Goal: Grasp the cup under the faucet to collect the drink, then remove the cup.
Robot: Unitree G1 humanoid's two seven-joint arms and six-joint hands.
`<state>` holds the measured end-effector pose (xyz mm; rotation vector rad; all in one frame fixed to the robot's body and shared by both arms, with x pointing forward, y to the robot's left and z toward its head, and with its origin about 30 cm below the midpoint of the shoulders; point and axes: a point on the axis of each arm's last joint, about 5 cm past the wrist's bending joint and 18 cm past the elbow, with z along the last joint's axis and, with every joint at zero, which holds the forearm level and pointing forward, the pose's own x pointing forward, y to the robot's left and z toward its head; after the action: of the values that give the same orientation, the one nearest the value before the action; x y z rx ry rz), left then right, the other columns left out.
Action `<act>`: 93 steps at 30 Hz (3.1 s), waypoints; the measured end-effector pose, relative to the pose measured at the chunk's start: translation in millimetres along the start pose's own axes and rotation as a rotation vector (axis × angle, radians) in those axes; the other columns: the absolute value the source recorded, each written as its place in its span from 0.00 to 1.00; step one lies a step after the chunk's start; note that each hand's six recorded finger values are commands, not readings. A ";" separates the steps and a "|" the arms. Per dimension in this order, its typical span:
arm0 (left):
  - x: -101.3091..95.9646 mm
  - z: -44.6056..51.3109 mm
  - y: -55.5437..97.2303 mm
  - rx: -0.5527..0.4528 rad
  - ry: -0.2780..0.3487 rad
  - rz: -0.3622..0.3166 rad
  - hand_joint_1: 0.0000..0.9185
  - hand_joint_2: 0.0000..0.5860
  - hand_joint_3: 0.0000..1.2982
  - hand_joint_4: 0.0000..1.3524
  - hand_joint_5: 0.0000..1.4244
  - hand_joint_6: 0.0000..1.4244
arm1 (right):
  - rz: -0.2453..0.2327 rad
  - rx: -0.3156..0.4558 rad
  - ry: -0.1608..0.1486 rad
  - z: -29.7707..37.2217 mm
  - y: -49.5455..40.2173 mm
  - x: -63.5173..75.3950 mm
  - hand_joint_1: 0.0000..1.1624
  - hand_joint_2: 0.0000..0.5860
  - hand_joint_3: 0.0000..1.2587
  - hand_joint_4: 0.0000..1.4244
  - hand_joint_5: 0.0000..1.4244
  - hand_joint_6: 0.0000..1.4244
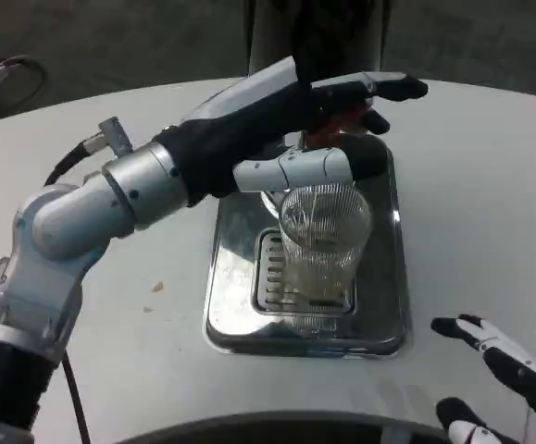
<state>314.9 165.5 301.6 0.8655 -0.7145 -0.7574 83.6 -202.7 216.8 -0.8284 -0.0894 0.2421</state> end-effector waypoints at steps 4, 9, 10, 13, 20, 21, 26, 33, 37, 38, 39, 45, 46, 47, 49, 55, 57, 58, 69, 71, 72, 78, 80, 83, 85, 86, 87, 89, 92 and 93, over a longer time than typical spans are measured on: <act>0.2 -0.3 0.1 0.021 0.000 -0.003 0.00 0.12 0.13 0.07 0.16 0.16 | -0.062 0.105 -0.002 -2.8 -2.4 4.4 0.44 0.53 0.02 0.06 0.05 0.03; 1.8 -0.8 1.2 0.032 -0.003 -0.002 0.00 0.12 0.13 0.08 0.16 0.16 | -0.093 0.178 -0.030 -10.1 0.4 15.9 0.51 0.45 0.00 0.07 0.08 0.02; 2.0 -0.8 1.2 0.033 -0.004 -0.002 0.00 0.12 0.13 0.08 0.16 0.16 | -0.089 0.187 -0.031 -11.3 1.2 17.2 0.51 0.45 0.00 0.07 0.08 0.02; 2.2 -0.9 0.7 0.054 -0.004 0.005 0.00 0.13 0.13 0.08 0.16 0.16 | -0.112 0.211 -0.048 -18.3 6.9 27.4 0.53 0.44 0.00 0.07 0.08 0.03; 1.8 -0.5 1.4 0.079 -0.007 0.006 0.00 0.13 0.14 0.08 0.16 0.17 | -0.170 0.223 -0.149 -20.4 12.2 52.1 0.59 0.38 0.00 0.06 0.09 0.06; 1.5 -0.5 1.7 0.082 -0.007 0.007 0.00 0.13 0.14 0.09 0.16 0.17 | -0.173 0.225 -0.154 -20.1 13.0 54.2 0.60 0.38 0.00 0.05 0.09 0.07; 0.3 -1.3 3.0 0.088 -0.004 0.014 0.00 0.13 0.14 0.09 0.16 0.17 | -0.163 0.219 -0.163 -22.3 16.8 66.0 0.63 0.37 0.00 0.05 0.09 0.07; -0.2 -0.9 3.9 0.100 -0.008 0.015 0.00 0.13 0.14 0.09 0.17 0.17 | -0.177 0.235 -0.191 -21.6 23.2 86.2 0.65 0.35 0.00 0.06 0.14 0.13; 0.0 -0.6 4.2 0.107 -0.007 0.020 0.00 0.13 0.15 0.09 0.17 0.17 | -0.223 0.269 -0.201 -20.6 26.8 99.9 0.65 0.35 0.00 0.07 0.16 0.15; 0.1 -0.5 4.4 0.109 -0.007 0.021 0.00 0.13 0.15 0.09 0.17 0.17 | -0.225 0.273 -0.204 -20.2 27.3 101.5 0.65 0.35 0.00 0.07 0.16 0.15; 0.5 -0.1 4.9 0.114 -0.007 0.021 0.00 0.13 0.15 0.09 0.17 0.17 | -0.228 0.279 -0.207 -20.0 27.7 103.3 0.65 0.35 0.00 0.07 0.16 0.15; 2.6 1.5 5.8 0.137 -0.003 0.017 0.00 0.13 0.15 0.09 0.17 0.17 | -0.244 0.315 -0.173 -24.5 35.6 114.4 0.65 0.36 0.00 0.08 0.17 0.15; 2.7 1.6 5.8 0.137 -0.004 0.017 0.00 0.13 0.15 0.09 0.18 0.17 | -0.246 0.316 -0.172 -24.9 36.2 115.9 0.66 0.36 0.00 0.08 0.16 0.15; 3.0 1.7 5.7 0.137 -0.004 0.016 0.00 0.13 0.15 0.09 0.18 0.17 | -0.250 0.317 -0.171 -24.7 36.8 117.3 0.66 0.36 0.00 0.08 0.16 0.15; 3.3 1.7 5.9 0.137 -0.004 0.016 0.00 0.13 0.15 0.09 0.18 0.17 | -0.259 0.318 -0.172 -24.5 37.1 120.1 0.66 0.36 0.00 0.07 0.15 0.14; 4.5 2.4 7.0 0.141 -0.007 0.015 0.00 0.14 0.15 0.09 0.18 0.17 | -0.270 0.334 -0.159 -26.9 38.3 129.3 0.65 0.35 0.00 0.06 0.12 0.11; 4.6 2.5 7.1 0.141 -0.007 0.015 0.00 0.14 0.15 0.09 0.18 0.16 | -0.272 0.342 -0.160 -26.4 38.8 132.2 0.65 0.35 0.00 0.05 0.11 0.07; 4.6 2.5 7.2 0.141 -0.007 0.015 0.00 0.14 0.15 0.09 0.18 0.16 | -0.274 0.346 -0.160 -26.3 39.2 132.9 0.65 0.35 0.00 0.05 0.10 0.06; 4.2 2.2 7.4 0.142 -0.007 0.015 0.00 0.14 0.15 0.09 0.18 0.14 | -0.266 0.377 -0.175 -21.2 47.0 150.9 0.64 0.37 0.00 0.05 0.08 0.00; 4.2 2.2 7.5 0.143 -0.007 0.015 0.00 0.14 0.15 0.09 0.18 0.14 | -0.263 0.380 -0.182 -19.8 48.0 154.2 0.64 0.37 0.00 0.05 0.08 0.00; 4.1 2.2 7.6 0.143 -0.006 0.015 0.00 0.14 0.15 0.09 0.18 0.14 | -0.258 0.381 -0.184 -19.3 48.3 156.4 0.64 0.37 0.00 0.05 0.08 0.00; 4.6 2.5 9.5 0.148 -0.005 0.016 0.00 0.14 0.15 0.09 0.17 0.13 | -0.238 0.392 -0.194 -16.4 49.7 163.5 0.62 0.34 0.00 0.05 0.08 0.00; 4.7 2.2 9.9 0.150 -0.006 0.016 0.00 0.14 0.15 0.09 0.17 0.13 | -0.231 0.394 -0.189 -16.8 50.8 165.1 0.62 0.34 0.00 0.05 0.08 0.00; 4.8 1.8 10.4 0.151 -0.006 0.016 0.00 0.14 0.15 0.09 0.17 0.13 | -0.223 0.397 -0.193 -15.8 51.6 167.3 0.62 0.34 0.00 0.04 0.08 0.00; 4.9 1.4 10.7 0.153 -0.007 0.015 0.00 0.14 0.15 0.09 0.17 0.13 | -0.216 0.405 -0.198 -15.1 51.3 170.6 0.62 0.34 0.00 0.04 0.08 0.00; 4.9 1.2 10.8 0.154 -0.008 0.015 0.00 0.14 0.15 0.09 0.17 0.13 | -0.214 0.405 -0.198 -15.1 51.5 171.7 0.62 0.34 0.00 0.04 0.08 0.00; 4.9 1.1 10.8 0.154 -0.010 0.014 0.00 0.14 0.15 0.10 0.17 0.13 | -0.213 0.405 -0.197 -15.1 52.0 172.0 0.62 0.34 0.00 0.04 0.08 0.00; 5.0 0.9 11.1 0.156 -0.011 0.014 0.00 0.14 0.15 0.10 0.17 0.12 | -0.214 0.408 -0.193 -15.7 53.7 173.1 0.62 0.34 0.00 0.04 0.08 0.00; 5.1 0.4 11.4 0.157 -0.011 0.013 0.00 0.14 0.15 0.10 0.17 0.12 | -0.208 0.411 -0.187 -16.7 56.7 175.0 0.62 0.34 0.00 0.04 0.08 0.00; 5.2 0.3 11.6 0.157 -0.011 0.013 0.00 0.14 0.15 0.10 0.17 0.12 | -0.207 0.413 -0.190 -16.2 56.9 175.9 0.62 0.34 0.00 0.04 0.08 0.00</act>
<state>320.8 166.1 312.9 0.9982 -0.7968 -0.7012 246.7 -133.8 161.2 -0.3795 -0.2917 0.1365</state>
